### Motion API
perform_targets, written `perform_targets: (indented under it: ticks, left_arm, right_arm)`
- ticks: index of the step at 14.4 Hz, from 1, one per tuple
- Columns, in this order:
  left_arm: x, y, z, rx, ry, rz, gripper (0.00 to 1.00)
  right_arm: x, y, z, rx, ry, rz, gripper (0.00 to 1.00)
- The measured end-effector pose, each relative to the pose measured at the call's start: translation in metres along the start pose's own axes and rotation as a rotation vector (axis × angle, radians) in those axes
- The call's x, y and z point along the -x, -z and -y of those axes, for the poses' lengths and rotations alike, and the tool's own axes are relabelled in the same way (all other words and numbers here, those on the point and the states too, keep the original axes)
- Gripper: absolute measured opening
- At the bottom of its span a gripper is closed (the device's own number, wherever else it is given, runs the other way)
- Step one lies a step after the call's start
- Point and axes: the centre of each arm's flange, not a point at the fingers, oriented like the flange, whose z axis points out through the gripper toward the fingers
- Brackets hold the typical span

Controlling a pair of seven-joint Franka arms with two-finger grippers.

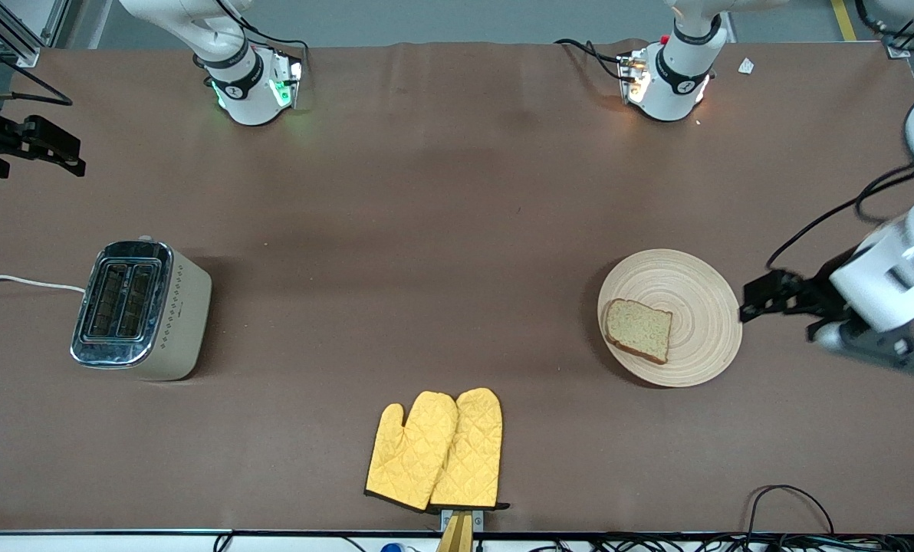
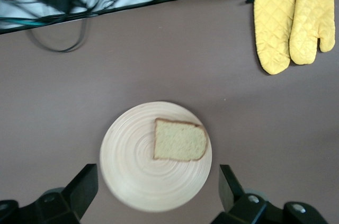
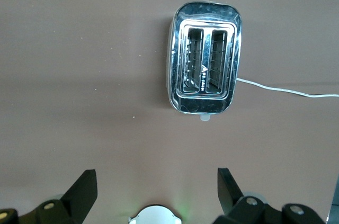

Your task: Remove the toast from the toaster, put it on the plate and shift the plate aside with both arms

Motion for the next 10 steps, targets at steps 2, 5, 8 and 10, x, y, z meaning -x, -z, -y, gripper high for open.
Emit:
perform_targets:
  ticks: [2,5,8,10]
  left_arm:
    - [0.029,0.037,0.002,-0.022,0.058,0.035,1.0]
    - [0.055,0.06,-0.002,-0.078,0.108,0.031,1.0]
    - [0.067,0.044,-0.014,-0.111,0.093,-0.026,1.0]
    - [0.083,0.029,-0.023,-0.125,0.085,-0.033,1.0]
  right_arm:
    - [0.0,0.0,-0.004,0.011,-0.009,0.001,1.0]
    - [0.0,0.0,-0.004,0.013,-0.011,0.001,1.0]
    - [0.0,0.0,-0.004,0.013,-0.011,0.001,1.0]
    - [0.0,0.0,-0.004,0.014,-0.012,0.001,1.0]
